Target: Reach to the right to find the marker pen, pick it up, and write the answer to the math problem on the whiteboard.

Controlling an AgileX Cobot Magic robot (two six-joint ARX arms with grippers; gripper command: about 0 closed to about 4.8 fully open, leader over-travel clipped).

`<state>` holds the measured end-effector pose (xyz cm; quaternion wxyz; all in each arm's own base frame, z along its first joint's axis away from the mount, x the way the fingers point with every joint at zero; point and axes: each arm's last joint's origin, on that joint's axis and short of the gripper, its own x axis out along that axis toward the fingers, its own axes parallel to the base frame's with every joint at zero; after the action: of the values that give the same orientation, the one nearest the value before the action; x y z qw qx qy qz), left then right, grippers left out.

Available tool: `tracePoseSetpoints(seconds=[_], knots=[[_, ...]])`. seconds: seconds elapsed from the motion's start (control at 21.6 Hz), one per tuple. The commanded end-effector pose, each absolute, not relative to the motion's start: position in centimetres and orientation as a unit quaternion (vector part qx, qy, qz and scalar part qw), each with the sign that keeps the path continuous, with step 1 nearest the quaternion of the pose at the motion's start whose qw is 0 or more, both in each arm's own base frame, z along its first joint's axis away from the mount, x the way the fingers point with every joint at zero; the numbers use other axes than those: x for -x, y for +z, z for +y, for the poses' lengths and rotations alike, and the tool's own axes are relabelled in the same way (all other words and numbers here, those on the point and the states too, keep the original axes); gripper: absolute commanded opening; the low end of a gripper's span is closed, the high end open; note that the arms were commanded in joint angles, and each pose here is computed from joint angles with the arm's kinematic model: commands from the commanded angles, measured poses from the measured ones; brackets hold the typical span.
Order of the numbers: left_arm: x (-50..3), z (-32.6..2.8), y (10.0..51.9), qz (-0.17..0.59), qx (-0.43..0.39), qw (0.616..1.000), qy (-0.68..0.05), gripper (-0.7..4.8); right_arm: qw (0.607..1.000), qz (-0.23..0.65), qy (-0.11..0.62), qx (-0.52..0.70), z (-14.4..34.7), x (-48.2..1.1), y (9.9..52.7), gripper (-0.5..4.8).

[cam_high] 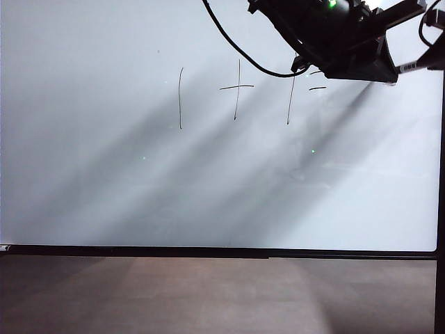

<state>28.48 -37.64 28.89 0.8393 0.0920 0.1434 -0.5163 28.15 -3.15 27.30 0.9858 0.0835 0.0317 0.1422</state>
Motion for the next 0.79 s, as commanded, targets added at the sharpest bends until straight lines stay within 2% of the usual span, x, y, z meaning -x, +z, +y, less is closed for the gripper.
tracePoseSetpoints(seconds=[0.05,0.42,0.79], knots=[[-28.4,-37.7,29.3,0.135,-0.089,0.84,-0.518,-0.05,0.987,0.032,0.132,-0.082,-3.1,-27.9,26.6,-0.04],[-28.4,-37.7,29.3,0.135,-0.089,0.84,-0.518,-0.05,0.985,-0.004,0.156,-0.073,-2.1,-27.6,27.5,-0.04],[-28.4,-37.7,29.3,0.135,-0.089,0.84,-0.518,-0.05,0.987,-0.048,0.141,-0.062,-2.2,-27.5,28.4,-0.04]])
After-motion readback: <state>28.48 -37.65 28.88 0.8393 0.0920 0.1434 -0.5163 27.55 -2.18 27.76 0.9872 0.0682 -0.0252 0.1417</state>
